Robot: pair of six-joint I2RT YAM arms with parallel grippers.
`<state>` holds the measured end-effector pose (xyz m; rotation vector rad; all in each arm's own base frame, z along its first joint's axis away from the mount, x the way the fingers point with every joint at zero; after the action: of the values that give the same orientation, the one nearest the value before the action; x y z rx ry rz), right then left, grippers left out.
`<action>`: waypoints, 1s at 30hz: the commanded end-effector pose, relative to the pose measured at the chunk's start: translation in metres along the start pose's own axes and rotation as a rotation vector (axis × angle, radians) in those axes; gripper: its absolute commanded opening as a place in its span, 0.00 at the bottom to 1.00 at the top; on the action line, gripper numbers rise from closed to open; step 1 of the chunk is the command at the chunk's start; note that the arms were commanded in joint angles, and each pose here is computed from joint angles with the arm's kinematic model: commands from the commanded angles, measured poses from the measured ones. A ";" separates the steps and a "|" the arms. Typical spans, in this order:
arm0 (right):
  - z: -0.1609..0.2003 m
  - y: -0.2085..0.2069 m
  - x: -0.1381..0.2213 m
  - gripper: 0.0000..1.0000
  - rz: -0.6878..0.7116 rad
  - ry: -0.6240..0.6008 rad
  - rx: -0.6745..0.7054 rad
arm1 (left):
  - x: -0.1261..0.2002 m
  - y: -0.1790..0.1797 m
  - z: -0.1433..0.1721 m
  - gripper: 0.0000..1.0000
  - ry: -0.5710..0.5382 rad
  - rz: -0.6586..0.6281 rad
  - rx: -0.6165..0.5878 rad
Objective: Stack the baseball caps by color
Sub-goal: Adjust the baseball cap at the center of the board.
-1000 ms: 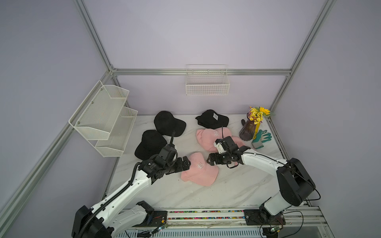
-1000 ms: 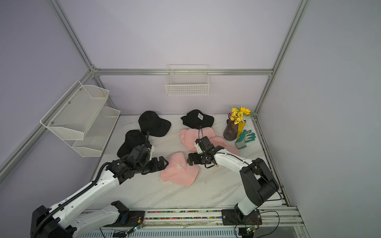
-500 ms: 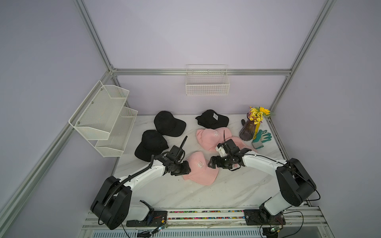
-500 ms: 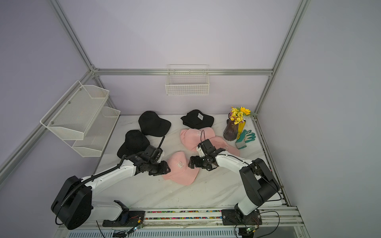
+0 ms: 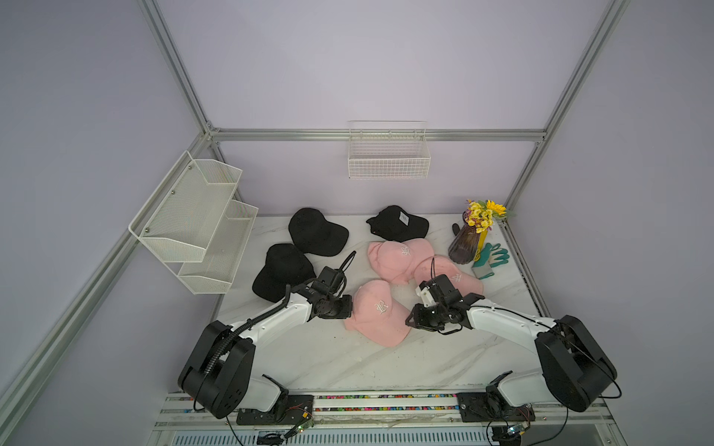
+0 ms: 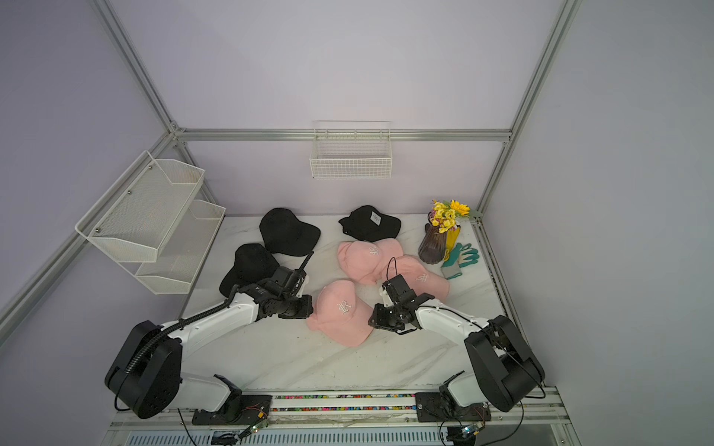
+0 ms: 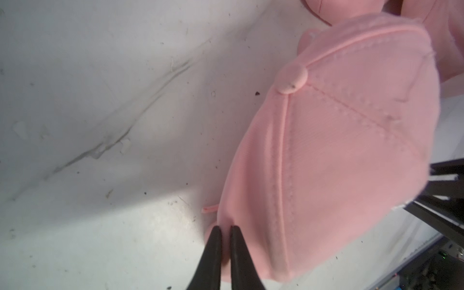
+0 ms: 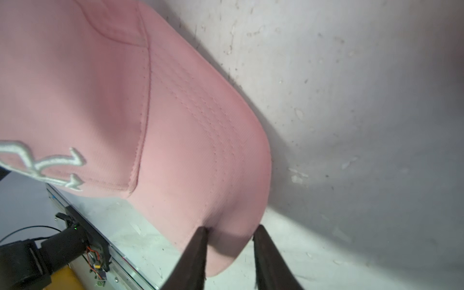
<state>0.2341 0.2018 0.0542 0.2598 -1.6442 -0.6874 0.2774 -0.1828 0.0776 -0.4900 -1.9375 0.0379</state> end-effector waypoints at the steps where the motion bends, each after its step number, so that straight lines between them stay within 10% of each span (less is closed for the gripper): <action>1: 0.007 0.000 -0.001 0.30 -0.029 -0.032 -0.088 | -0.003 0.004 -0.027 0.10 -0.088 -0.013 -0.043; 11: 0.061 0.017 -0.011 0.31 -0.075 0.016 -0.143 | -0.022 0.009 -0.065 0.07 -0.172 -0.052 -0.110; 19: 0.017 0.009 0.031 0.80 0.147 -0.219 -0.016 | -0.017 0.025 -0.095 0.06 -0.288 -0.155 -0.128; 25: -0.022 -0.001 0.022 0.78 0.155 -0.176 -0.006 | -0.009 0.036 -0.092 0.27 -0.281 -0.219 -0.062; 30: -0.025 0.002 -0.005 0.54 0.122 -0.111 0.012 | 0.042 0.052 -0.067 0.41 -0.275 -0.308 0.098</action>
<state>0.2572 0.1892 0.0569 0.0521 -1.7710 -0.6445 0.3521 -0.1591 0.0955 -0.2673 -2.2052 -0.0751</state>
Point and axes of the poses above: each gripper's point midway between its finger pads, its own x axis back along the fingers, its own y axis along the line the jaws close on, z = x × y, the point moved 1 cm from there along x, back along the fingers, and after that the axes turned 12 degrees about -x, right-handed, at the moved point
